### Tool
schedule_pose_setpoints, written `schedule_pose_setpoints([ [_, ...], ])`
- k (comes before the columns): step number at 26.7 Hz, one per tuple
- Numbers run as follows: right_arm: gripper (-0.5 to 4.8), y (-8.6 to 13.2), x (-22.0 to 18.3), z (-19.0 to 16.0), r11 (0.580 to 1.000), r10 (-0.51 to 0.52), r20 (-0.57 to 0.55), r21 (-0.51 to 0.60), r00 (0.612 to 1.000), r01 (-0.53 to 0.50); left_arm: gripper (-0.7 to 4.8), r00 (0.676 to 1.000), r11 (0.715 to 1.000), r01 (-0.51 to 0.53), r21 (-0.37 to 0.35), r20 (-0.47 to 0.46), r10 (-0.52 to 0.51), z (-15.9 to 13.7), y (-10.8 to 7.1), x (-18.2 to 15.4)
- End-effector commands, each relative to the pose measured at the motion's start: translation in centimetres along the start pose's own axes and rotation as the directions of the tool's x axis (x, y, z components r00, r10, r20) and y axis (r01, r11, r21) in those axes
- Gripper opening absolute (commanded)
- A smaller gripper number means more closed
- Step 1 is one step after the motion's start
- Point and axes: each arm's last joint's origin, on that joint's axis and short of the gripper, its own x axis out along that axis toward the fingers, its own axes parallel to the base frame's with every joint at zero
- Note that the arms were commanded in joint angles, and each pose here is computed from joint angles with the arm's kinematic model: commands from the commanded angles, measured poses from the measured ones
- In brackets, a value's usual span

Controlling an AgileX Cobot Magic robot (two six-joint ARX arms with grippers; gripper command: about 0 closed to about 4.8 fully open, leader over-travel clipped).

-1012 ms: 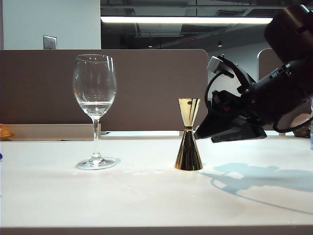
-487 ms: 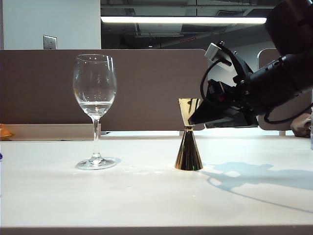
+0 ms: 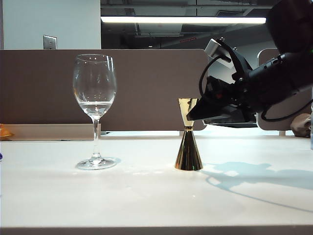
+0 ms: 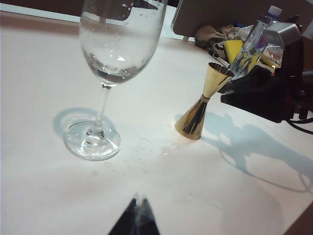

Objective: Pick up the jigger and pour the water inside into the glass.

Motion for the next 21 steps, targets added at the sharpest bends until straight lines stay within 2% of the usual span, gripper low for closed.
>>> schedule_pose_setpoints([
  [1, 2.85, -0.1, 0.2, 0.2, 1.000, 0.004, 0.018, -0.009, 1.000, -0.004, -0.05, 1.000, 1.000, 0.002, 0.006, -0.002, -0.002, 0.0, 0.0, 0.0],
  [21, 2.85, -0.3, 1.7, -0.6, 1.000, 0.018, 0.019, -0.015, 1.000, -0.017, -0.05, 1.000, 1.000, 0.001, 0.006, -0.002, -0.001, 0.0, 0.0, 0.0],
])
